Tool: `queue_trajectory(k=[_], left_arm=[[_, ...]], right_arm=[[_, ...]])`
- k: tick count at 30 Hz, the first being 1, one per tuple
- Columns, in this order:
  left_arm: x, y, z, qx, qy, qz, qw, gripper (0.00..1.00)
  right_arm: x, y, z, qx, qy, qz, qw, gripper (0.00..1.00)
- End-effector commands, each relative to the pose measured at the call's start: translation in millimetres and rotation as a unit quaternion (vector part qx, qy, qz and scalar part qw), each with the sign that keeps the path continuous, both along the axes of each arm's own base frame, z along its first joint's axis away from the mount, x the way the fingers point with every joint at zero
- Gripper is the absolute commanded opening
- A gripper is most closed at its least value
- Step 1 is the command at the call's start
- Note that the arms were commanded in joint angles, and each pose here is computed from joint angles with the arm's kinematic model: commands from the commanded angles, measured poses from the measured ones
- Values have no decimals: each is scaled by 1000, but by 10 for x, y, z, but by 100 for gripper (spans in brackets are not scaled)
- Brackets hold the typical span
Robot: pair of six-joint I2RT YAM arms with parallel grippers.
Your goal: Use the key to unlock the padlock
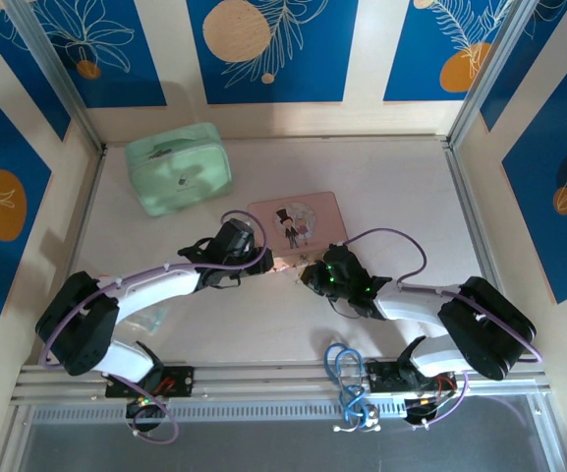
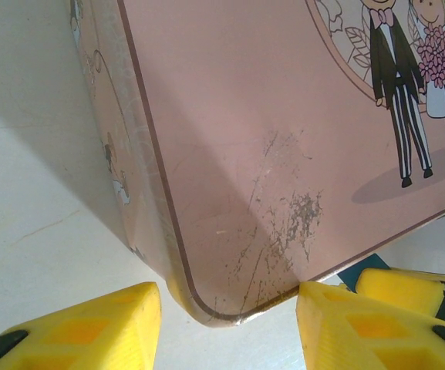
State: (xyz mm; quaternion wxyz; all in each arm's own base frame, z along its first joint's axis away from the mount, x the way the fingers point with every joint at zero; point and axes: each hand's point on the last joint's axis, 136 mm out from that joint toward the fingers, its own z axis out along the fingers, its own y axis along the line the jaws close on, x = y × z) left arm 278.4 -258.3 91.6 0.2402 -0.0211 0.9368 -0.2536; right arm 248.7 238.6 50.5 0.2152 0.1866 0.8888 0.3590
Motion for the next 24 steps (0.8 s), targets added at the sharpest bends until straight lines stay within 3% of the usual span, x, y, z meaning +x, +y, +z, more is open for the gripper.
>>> queue_trajectory(k=[1, 24], left_arm=[[3, 167, -143, 25, 10, 18, 999, 50], [42, 270, -162, 32, 13, 22, 999, 50]], right_arm=[[-79, -166, -192, -38, 32, -10, 999, 0], [-91, -16, -178, -28, 36, 19, 999, 0]])
